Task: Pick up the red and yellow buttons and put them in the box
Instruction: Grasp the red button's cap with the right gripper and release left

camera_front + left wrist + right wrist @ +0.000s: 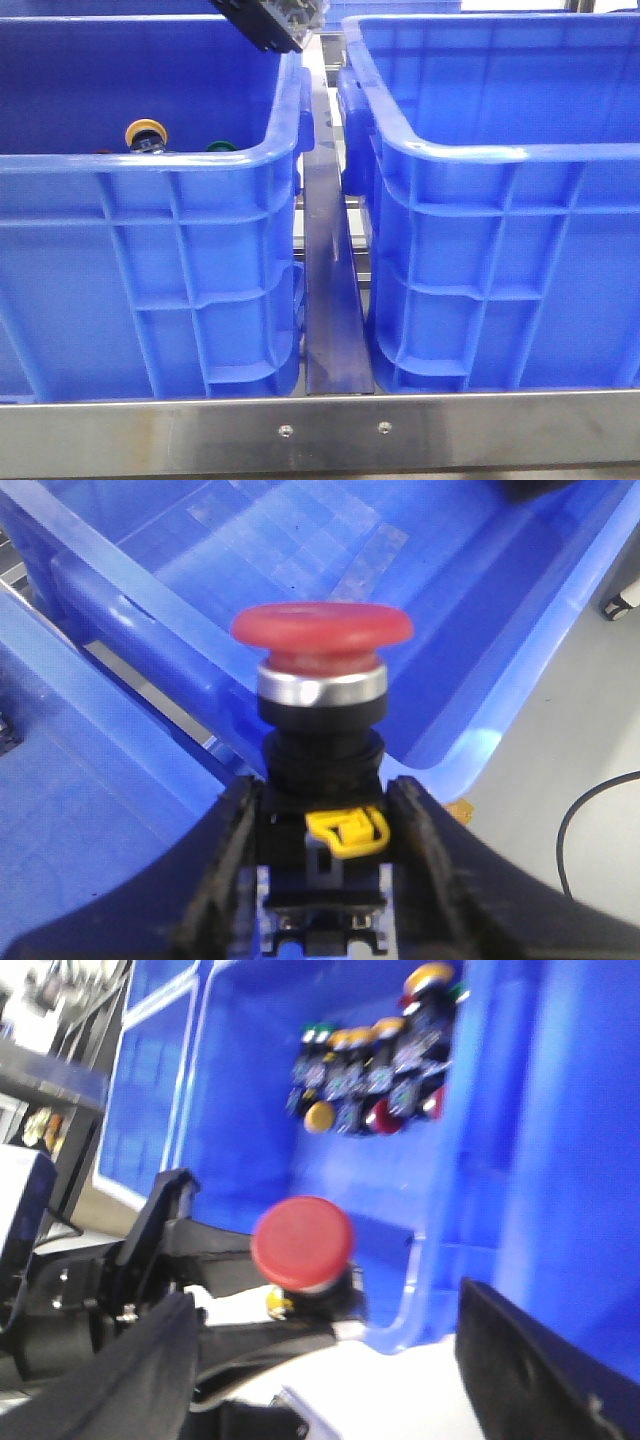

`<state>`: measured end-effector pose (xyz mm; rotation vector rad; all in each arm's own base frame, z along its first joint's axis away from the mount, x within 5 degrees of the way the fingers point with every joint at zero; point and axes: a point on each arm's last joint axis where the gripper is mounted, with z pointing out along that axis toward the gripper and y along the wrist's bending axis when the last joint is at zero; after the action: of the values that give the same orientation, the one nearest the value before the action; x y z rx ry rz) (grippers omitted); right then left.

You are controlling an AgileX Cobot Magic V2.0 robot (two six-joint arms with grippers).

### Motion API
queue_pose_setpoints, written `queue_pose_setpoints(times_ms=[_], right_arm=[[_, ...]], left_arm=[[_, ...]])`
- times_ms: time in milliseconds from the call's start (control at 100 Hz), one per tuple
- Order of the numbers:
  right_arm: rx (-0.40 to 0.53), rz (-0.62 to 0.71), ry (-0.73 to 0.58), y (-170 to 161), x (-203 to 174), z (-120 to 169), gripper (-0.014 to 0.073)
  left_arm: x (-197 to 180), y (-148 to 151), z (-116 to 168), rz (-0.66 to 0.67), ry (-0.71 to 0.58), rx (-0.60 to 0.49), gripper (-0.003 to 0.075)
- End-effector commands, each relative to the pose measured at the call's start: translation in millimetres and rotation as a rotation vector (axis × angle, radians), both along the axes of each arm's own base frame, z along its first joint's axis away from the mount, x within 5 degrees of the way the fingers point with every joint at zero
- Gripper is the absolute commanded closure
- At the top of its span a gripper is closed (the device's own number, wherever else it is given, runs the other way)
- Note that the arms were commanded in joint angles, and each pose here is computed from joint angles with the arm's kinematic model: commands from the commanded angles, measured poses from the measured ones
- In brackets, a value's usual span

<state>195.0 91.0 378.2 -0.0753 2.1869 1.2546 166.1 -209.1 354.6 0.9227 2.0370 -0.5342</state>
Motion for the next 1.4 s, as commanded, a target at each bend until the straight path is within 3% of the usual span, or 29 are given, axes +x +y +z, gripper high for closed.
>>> queue_pose_setpoints(times_ms=[0,360,460,590,670,790,860,930,990,1060,1170,1390], right_arm=[[0.064,0.03,-0.043,10,6,17,0.0048],[0.053,0.159,0.015,53,35,8,0.0119],[0.051,0.17,0.014,56,35,8,0.0214],[0.051,0.173,0.016,56,35,8,0.0413],[0.05,0.175,0.015,56,35,8,0.0456],[0.05,0.175,0.016,56,35,8,0.0455],[0.05,0.173,0.015,56,35,8,0.0455],[0.051,0.169,0.013,56,35,8,0.0455],[0.051,0.164,0.011,56,36,8,0.0455],[0.052,0.15,0.005,55,37,8,0.0455],[0.047,0.09,-0.034,49,43,10,0.0455],[-0.088,-0.059,-0.302,22,56,21,0.0455]], left_arm=[[-4,1,22,-0.003,-0.066,-0.105,0.0618],[-4,1,22,-0.003,-0.066,-0.105,0.0618],[-4,1,22,-0.003,-0.065,-0.106,0.0618],[-4,1,22,-0.003,-0.063,-0.108,0.0618],[-4,0,23,-0.002,-0.055,-0.117,0.0618],[-4,0,23,-0.002,-0.059,-0.122,0.0607],[-4,0,23,-0.002,-0.059,-0.122,0.0542],[-4,0,23,-0.002,-0.059,-0.122,0.0406],[-4,0,23,-0.002,-0.059,-0.122,0.0243],[-4,0,23,-0.002,-0.059,-0.122,0.013],[-4,0,23,-0.002,-0.057,-0.12,0.0101],[-4,0,22,-0.002,-0.052,-0.114,0.0101]])
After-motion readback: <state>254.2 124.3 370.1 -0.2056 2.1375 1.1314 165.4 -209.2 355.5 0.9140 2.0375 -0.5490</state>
